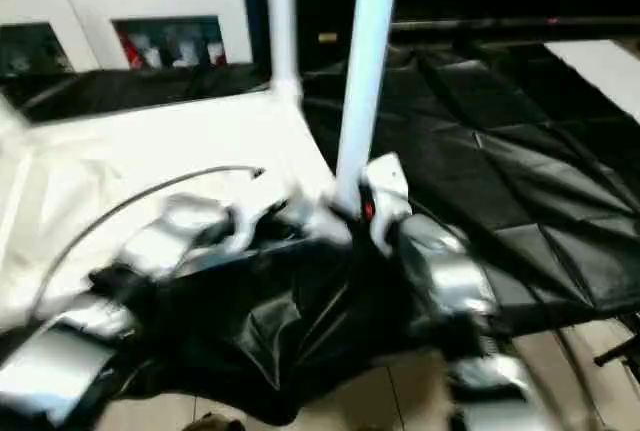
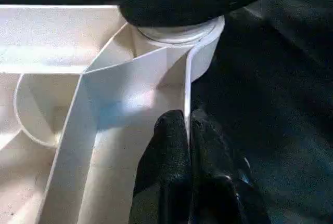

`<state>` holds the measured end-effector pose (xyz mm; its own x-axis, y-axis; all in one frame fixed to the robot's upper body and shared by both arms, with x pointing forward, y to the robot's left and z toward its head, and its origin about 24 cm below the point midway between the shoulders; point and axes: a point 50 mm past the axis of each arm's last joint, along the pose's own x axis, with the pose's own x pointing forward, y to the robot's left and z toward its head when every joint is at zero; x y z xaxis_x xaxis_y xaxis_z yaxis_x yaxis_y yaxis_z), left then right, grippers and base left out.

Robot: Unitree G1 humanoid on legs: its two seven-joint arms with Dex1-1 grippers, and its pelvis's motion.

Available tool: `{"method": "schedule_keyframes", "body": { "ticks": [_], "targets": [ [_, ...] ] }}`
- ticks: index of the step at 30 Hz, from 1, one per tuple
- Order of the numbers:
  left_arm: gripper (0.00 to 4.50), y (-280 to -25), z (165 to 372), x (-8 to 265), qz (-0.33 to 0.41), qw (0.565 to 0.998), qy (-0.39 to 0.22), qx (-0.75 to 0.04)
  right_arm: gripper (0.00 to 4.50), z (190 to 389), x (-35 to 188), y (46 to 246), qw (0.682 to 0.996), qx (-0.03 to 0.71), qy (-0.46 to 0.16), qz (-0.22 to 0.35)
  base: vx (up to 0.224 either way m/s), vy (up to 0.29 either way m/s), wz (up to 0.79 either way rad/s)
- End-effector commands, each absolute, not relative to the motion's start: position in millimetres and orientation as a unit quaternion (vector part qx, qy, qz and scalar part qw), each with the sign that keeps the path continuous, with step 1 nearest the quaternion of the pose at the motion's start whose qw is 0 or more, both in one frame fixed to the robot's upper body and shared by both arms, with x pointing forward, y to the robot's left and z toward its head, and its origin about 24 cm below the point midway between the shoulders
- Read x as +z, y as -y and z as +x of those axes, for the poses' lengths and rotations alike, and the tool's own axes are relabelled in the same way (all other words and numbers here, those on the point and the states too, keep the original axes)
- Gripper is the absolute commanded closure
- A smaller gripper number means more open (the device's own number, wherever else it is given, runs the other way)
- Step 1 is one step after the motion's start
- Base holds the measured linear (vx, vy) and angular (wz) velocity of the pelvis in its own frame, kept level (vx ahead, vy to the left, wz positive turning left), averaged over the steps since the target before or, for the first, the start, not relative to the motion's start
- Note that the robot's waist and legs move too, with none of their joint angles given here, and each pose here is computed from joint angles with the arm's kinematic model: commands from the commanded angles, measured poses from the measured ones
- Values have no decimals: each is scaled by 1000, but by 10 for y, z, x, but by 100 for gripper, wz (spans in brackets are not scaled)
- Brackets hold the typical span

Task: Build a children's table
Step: Rotate leg to tighten

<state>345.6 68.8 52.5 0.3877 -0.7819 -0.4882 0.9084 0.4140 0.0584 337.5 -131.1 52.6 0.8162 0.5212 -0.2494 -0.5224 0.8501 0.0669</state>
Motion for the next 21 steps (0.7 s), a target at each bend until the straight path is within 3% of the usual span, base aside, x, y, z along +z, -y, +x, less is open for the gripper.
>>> {"method": "schedule_keyframes", "body": {
  "ticks": [1, 5, 6, 9, 11, 21],
  "targets": [
    [450, -542, 3608, 778, 143, 860, -143, -469, 196, 3343, 337, 1066, 948, 263, -176, 28, 0, 0, 0],
    [450, -409, 3617, 826, 142, 861, -126, -472, 196, 3416, 400, 818, 948, 279, -151, 3, 0, 0, 0],
    [450, -400, 3613, 826, 142, 859, -126, -475, 155, 3420, 414, 789, 947, 284, -147, 11, 0, 0, 0],
    [450, -401, 3596, 816, 146, 853, -122, -486, 153, 3434, 461, 744, 944, 297, -140, 27, 0, 0, 0],
    [450, -410, 3588, 808, 148, 849, -121, -492, 126, 3441, 483, 735, 942, 305, -137, 30, 0, 0, 0],
    [450, -650, 3474, 731, 163, 804, -122, -559, 33, 3341, 554, 1110, 897, 419, -137, -38, 0, 0, 0]
  ]
}}
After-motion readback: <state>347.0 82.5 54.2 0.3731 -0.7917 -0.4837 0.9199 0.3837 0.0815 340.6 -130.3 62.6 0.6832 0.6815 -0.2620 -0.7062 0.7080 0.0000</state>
